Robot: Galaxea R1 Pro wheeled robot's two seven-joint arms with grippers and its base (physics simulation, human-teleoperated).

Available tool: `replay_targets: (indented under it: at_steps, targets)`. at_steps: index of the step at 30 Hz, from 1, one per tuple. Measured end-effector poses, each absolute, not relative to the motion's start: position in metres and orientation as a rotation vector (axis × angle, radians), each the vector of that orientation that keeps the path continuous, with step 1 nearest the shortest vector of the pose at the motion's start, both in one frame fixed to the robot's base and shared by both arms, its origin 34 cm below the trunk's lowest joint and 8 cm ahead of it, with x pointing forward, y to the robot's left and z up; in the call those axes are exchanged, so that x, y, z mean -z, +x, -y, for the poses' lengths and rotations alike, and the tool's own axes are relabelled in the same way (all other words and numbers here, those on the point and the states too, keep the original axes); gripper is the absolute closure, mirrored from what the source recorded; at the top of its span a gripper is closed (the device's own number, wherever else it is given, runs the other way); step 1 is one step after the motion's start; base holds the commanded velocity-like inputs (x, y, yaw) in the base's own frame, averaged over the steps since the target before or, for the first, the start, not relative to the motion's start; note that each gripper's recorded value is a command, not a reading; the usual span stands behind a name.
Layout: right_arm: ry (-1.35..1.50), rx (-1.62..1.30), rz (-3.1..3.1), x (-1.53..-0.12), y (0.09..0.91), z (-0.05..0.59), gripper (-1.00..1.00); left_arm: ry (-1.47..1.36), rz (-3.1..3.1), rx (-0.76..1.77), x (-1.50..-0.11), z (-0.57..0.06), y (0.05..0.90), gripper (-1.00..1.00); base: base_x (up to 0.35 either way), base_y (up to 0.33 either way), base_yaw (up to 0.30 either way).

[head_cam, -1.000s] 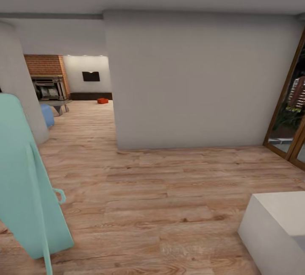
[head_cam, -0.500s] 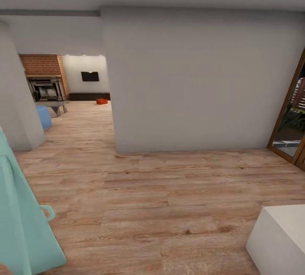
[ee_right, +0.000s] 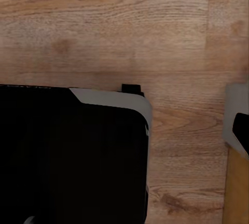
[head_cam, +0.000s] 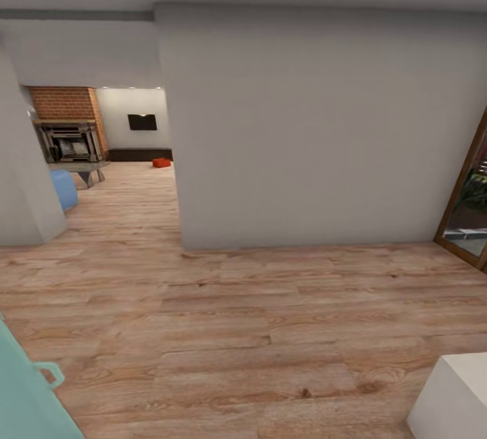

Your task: Move the two storage containers from the living room to the garage. In the garage, place one container on the floor and stack the other container on top of it (either order is fine).

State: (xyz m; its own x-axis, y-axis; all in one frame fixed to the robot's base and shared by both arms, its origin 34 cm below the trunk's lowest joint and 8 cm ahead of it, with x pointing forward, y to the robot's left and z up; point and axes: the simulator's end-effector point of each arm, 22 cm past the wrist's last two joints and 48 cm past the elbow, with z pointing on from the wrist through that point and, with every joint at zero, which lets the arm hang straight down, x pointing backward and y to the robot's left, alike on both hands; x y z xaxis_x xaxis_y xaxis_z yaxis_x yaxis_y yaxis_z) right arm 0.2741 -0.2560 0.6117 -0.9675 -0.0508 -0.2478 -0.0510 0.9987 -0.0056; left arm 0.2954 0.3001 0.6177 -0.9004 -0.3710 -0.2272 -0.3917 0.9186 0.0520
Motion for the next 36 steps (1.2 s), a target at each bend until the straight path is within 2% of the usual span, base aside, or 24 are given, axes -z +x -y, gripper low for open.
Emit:
replay_targets:
  at_steps: [36]
  targets:
    - [-0.074, -0.001, -2.890, -0.6117, 0.2739, 0.2561, -1.00, -0.565, -2.869, -0.140, -0.6176, -0.2973, 0.2954, -1.00, 0.322, 0.000, 0.000]
